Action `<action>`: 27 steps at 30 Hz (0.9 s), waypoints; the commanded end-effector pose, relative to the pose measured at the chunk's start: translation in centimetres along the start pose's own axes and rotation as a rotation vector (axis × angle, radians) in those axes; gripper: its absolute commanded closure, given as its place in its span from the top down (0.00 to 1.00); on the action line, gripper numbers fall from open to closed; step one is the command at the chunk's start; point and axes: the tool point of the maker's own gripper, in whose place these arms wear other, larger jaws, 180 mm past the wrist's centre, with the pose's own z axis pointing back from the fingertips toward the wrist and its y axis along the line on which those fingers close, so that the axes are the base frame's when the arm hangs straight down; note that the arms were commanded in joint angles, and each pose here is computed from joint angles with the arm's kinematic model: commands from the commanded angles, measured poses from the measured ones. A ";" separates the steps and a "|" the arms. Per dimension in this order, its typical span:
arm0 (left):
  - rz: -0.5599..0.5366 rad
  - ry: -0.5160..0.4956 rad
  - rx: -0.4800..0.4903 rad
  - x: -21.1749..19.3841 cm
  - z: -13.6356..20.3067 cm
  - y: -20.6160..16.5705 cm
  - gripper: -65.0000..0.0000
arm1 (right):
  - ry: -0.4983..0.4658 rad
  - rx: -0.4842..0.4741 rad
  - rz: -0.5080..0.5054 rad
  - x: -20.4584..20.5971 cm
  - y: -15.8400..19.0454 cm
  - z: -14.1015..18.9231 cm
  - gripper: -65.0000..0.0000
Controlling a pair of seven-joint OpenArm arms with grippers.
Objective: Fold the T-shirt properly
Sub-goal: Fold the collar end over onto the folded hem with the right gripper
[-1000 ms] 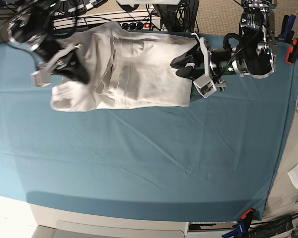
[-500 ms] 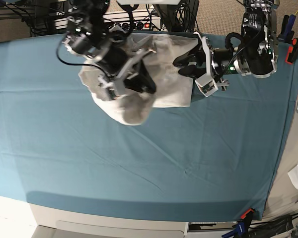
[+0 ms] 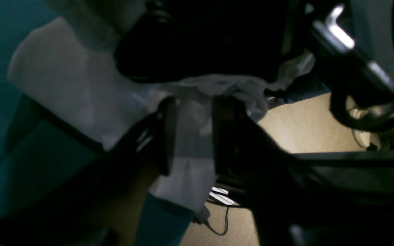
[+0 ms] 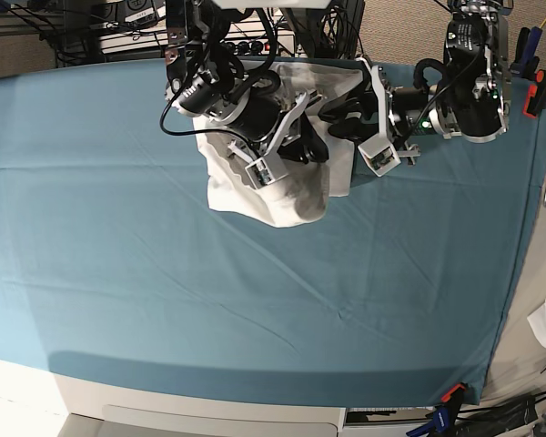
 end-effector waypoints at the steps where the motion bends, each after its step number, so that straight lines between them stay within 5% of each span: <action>1: -0.020 -0.042 -0.011 1.1 0.3 -0.3 0.30 | -0.066 0.033 0.005 1.7 0.8 0.1 0.00; 2: -0.020 -0.042 -0.011 1.1 0.3 -0.3 0.30 | -0.065 0.043 0.012 1.7 1.0 0.1 0.00; 5: -0.020 -0.043 -0.011 1.1 0.3 -0.3 0.30 | -0.095 0.133 0.029 2.2 2.7 0.3 0.30; 7: -0.020 -0.046 -0.011 1.1 0.3 -0.3 0.30 | -0.126 0.218 0.032 2.8 4.5 0.4 0.40; 11: -0.020 -0.047 -0.011 1.1 0.3 -0.3 0.30 | -0.165 0.407 0.063 3.4 9.0 0.9 0.40; 16: -0.021 -0.043 -0.010 1.1 0.4 -0.2 0.30 | -0.172 0.497 0.052 3.8 11.2 1.1 0.40; 27: -0.024 -0.027 -0.005 0.8 0.5 -0.1 0.30 | -0.039 0.385 0.139 1.2 9.2 0.1 0.40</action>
